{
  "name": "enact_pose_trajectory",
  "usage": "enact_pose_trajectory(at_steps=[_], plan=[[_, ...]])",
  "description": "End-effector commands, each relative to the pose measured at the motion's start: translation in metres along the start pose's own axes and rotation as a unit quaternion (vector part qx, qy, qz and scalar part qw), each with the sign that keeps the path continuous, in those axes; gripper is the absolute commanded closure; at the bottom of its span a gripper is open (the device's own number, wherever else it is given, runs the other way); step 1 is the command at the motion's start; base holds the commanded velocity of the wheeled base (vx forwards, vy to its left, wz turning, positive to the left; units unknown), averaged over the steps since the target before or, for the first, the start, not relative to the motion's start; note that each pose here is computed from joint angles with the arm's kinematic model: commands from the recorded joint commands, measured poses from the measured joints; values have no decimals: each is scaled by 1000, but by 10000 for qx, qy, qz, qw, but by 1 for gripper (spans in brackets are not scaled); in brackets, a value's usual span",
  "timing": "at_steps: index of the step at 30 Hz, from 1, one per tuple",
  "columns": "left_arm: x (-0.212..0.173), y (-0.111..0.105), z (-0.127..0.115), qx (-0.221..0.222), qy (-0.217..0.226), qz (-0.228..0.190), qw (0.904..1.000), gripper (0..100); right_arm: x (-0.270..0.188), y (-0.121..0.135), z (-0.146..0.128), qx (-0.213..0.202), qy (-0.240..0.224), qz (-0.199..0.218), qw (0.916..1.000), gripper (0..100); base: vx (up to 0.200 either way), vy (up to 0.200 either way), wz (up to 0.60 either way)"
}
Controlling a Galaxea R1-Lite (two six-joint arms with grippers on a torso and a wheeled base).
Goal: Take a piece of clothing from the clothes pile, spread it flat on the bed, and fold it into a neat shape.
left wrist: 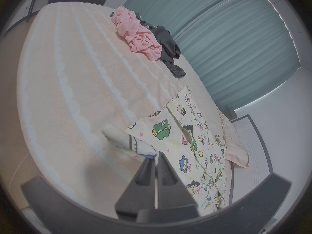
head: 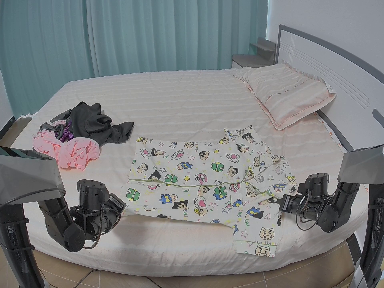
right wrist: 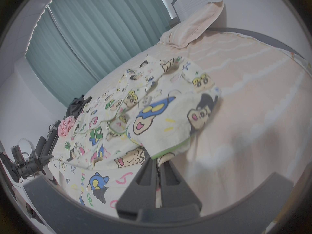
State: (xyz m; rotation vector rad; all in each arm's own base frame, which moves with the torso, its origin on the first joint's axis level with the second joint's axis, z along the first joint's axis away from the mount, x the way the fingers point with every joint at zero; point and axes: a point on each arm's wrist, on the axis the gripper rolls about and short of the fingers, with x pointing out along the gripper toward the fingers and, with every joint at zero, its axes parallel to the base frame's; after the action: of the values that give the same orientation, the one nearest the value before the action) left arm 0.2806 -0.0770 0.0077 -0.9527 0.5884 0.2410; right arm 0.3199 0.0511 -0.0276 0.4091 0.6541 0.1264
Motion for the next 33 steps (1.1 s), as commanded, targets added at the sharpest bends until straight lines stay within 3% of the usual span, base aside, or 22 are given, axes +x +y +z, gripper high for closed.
enact_pose_trajectory(at_steps=[1,9,10,18,25,29,33], plan=[[1,0,0,0,-4,5,10000,100,6,-5,19,50,-355,-3,9994,100,0,0,0],[6,3,-5,46,55,73,9999,100,21,-3,35,-83,-347,-7,9994,100,0,0,0],[6,3,-5,46,55,73,9999,100,23,-3,34,-90,-306,-10,9995,0,0,0,0],[10,3,-6,50,64,94,9999,100,13,-20,30,32,-185,-204,9996,0,0,0,0],[10,3,-6,47,65,77,9999,100,-30,-40,26,315,-69,-397,9987,0,0,0,0],[10,2,-6,44,70,73,9999,100,-50,-40,26,364,-248,-369,9983,0,0,0,0],[9,4,-7,49,90,97,9999,100,-68,-34,13,350,-141,-286,9989,0,0,0,0]])
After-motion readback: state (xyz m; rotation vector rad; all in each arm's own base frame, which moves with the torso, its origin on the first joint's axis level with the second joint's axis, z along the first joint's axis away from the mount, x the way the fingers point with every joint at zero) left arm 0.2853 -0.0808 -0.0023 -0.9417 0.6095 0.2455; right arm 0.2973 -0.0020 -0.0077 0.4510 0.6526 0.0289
